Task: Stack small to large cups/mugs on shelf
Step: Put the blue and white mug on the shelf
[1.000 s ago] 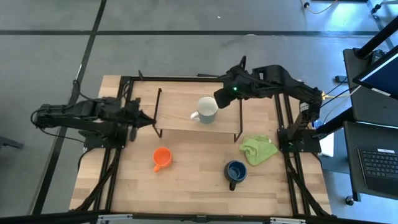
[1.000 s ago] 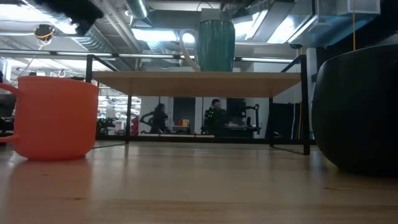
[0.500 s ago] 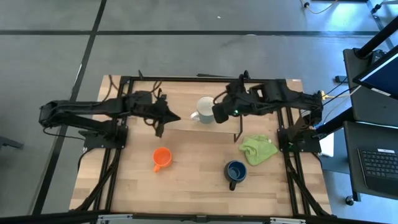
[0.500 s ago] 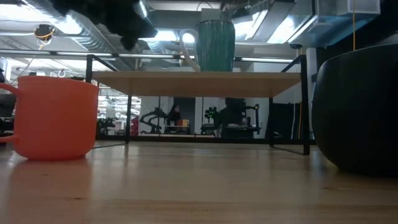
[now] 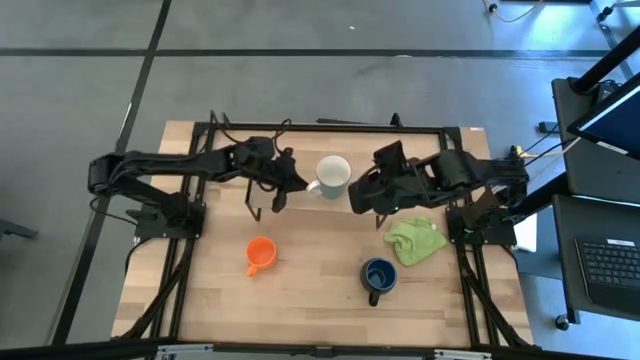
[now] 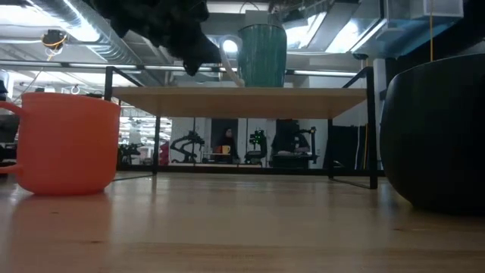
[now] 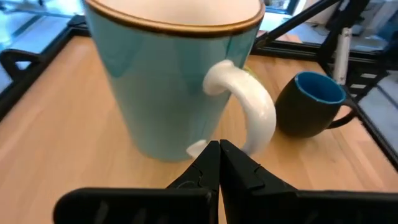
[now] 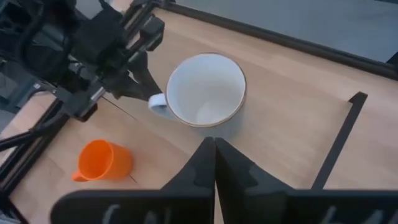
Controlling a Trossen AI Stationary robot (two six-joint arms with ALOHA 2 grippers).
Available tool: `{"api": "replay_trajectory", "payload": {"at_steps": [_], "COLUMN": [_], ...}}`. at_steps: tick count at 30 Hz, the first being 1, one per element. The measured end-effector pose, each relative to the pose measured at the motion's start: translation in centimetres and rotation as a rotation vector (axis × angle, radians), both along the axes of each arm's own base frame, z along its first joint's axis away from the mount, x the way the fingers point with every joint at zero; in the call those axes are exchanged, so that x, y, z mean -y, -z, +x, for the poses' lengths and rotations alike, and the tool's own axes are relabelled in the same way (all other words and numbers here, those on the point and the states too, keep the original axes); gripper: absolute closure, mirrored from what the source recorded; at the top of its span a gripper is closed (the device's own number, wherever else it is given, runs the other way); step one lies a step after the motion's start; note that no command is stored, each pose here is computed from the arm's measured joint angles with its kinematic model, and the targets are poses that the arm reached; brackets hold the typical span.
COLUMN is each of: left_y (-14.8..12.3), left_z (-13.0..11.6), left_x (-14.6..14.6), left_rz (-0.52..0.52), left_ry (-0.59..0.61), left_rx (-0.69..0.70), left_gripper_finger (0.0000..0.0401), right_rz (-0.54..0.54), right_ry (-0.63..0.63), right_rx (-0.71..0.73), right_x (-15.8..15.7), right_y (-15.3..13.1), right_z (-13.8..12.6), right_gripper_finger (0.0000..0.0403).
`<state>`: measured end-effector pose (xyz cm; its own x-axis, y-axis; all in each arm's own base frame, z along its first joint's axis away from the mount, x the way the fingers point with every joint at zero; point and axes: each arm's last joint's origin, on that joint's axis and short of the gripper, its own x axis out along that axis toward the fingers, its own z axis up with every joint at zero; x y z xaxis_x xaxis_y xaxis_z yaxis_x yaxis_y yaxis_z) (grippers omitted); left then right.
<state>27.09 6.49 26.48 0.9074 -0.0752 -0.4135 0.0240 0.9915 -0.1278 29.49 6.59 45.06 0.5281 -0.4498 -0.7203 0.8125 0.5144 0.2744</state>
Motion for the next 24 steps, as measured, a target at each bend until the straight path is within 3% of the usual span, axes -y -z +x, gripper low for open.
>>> {"api": "replay_trajectory", "payload": {"at_steps": [13,24], "left_y": [-0.4,0.3], "left_z": [3.1,6.0], "left_x": [-0.3,-0.6], "left_rz": [-0.013,-0.041], "left_ry": [0.060,0.110], "left_rx": [0.034,0.032], "left_gripper_finger": [0.0401,0.0401], "right_rz": [0.035,0.029], "right_ry": [0.037,0.063], "right_rx": [-0.085,-0.068], "right_x": [-0.7,-2.1], "right_y": [2.9,3.7], "right_z": [0.8,0.7], "right_gripper_finger": [0.0392,0.0392]}}
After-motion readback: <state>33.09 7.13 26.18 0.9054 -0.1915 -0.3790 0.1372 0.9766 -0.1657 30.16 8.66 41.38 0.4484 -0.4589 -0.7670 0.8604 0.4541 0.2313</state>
